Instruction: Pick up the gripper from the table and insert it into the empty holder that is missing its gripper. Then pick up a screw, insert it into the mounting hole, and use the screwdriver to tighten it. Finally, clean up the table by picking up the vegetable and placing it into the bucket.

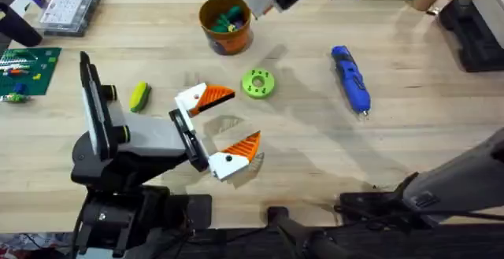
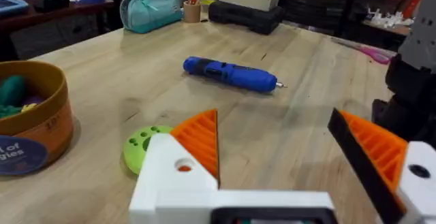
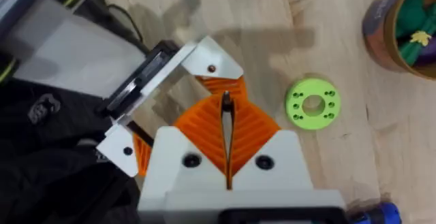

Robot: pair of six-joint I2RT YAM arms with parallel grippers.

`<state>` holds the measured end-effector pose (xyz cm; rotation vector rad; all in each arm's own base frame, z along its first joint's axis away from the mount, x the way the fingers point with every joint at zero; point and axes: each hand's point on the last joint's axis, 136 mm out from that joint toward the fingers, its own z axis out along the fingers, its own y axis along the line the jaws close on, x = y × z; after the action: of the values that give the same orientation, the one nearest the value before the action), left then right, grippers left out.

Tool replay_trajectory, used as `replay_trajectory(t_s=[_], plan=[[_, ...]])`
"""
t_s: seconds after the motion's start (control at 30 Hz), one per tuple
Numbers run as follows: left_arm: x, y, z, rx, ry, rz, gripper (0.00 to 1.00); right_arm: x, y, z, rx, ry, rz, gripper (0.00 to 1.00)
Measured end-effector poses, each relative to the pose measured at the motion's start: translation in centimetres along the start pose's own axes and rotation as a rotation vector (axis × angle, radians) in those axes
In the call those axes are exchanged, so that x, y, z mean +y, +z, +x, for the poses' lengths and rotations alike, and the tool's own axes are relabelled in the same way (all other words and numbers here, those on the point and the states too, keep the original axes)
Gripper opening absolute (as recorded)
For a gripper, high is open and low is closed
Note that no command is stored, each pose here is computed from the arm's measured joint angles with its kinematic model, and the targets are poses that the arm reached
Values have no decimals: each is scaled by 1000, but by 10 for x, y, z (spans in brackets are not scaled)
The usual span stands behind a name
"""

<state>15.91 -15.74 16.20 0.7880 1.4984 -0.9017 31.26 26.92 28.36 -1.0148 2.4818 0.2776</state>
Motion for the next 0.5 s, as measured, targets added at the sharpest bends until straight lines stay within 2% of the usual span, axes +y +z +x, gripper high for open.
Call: replay_trajectory(t_s=[0.23,0.5], plan=[[0,0,0,0,0,0,991,32,1,-24,-37,-71,-35,7],[0,0,0,0,0,0,991,81,18,-8,50,-210,-122,7]])
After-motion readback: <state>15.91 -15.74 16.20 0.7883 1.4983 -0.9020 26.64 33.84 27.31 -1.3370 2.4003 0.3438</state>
